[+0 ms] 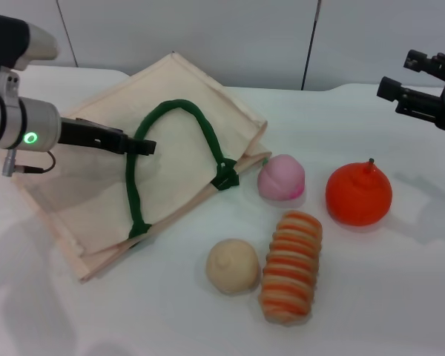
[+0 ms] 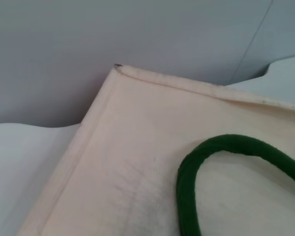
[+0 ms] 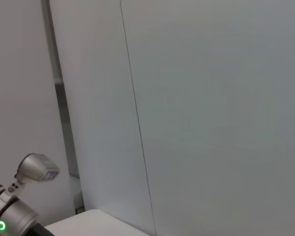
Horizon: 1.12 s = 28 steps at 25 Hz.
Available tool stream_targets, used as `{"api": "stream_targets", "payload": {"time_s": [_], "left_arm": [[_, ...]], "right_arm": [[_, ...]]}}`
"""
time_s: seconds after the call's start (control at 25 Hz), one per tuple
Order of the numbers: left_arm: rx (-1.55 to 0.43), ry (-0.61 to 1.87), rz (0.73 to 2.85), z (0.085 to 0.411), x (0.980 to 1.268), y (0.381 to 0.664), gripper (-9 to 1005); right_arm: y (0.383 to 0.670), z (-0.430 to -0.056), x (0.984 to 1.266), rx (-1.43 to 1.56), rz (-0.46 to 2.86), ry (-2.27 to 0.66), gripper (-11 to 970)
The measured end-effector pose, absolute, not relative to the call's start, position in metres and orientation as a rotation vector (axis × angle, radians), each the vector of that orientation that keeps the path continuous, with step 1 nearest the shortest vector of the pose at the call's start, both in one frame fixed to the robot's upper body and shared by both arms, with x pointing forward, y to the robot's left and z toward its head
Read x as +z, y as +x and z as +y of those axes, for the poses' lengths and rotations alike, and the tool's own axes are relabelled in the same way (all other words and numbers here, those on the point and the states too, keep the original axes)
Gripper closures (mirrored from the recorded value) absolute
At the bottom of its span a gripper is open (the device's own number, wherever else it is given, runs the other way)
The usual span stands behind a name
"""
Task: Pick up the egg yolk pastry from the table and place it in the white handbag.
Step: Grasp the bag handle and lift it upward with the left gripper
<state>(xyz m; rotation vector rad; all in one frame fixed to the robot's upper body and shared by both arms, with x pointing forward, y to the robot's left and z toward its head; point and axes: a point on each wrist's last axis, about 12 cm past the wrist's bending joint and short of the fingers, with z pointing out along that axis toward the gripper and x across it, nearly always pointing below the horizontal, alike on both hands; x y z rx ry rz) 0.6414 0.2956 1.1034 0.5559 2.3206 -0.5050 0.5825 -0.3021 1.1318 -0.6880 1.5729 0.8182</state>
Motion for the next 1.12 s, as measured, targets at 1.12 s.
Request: {"api": "stream_targets", "payload": {"time_s": [1.12], "left_arm": [[-0.380, 0.613, 2.432, 0.274, 1.093, 0.655, 369]], "right_arm": [[0.582, -0.300, 1.136, 0.844, 1.528, -0.666, 75]]}}
